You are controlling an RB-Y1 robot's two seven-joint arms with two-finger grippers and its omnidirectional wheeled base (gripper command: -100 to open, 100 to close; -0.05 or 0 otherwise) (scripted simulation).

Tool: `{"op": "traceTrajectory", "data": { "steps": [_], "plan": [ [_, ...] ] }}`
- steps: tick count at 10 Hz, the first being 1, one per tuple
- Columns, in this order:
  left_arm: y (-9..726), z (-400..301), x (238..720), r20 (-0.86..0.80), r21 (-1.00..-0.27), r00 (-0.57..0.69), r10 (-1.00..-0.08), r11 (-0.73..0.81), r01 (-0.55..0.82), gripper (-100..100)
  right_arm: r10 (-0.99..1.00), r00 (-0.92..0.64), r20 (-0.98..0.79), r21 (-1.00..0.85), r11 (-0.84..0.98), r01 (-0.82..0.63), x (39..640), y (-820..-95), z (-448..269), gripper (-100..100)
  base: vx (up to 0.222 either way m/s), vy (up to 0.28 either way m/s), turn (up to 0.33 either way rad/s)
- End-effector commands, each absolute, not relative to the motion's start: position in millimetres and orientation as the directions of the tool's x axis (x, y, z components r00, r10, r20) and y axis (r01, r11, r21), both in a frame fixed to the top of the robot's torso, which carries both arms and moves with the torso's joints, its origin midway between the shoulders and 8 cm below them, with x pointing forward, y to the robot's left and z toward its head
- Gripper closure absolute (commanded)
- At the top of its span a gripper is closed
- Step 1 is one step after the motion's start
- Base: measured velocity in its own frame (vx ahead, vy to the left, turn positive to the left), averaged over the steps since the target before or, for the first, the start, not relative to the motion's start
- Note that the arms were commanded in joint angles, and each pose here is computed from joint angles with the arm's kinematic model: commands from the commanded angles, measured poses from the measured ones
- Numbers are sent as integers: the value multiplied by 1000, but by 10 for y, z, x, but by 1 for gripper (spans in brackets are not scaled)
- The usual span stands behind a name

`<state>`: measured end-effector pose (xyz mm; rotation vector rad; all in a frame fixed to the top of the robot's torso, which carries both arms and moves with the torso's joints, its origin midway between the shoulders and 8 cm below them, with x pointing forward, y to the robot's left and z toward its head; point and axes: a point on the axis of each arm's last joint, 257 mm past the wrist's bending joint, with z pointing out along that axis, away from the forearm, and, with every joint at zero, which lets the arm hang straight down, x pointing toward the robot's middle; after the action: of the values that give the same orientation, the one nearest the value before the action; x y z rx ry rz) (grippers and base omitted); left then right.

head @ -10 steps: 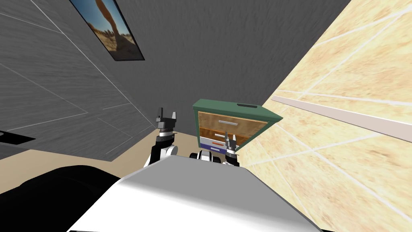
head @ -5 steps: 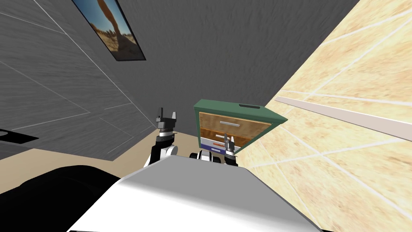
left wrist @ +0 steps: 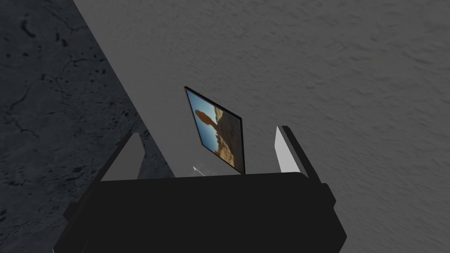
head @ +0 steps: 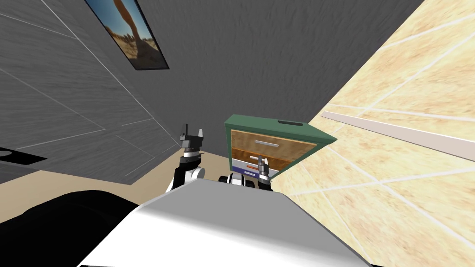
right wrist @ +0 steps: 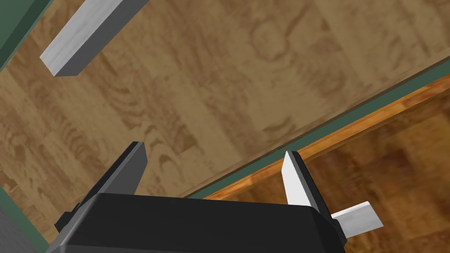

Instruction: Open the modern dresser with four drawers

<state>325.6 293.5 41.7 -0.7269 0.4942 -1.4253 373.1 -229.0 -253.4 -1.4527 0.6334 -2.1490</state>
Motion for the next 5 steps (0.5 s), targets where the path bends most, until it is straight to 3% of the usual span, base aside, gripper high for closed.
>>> {"op": "traceTrajectory", "data": {
  "steps": [1,5],
  "plan": [
    [2935,417,3256,114,-709,104,-988,-8,705,0,-673,-303,674,-672,-730,128,3705,-2271,-2688,-100,24,15,24],
    [2935,417,3256,114,-709,104,-988,-8,705,0,-752,-258,606,-753,-647,118,3641,-2224,-2961,-100,20,14,27]
  ]
}}
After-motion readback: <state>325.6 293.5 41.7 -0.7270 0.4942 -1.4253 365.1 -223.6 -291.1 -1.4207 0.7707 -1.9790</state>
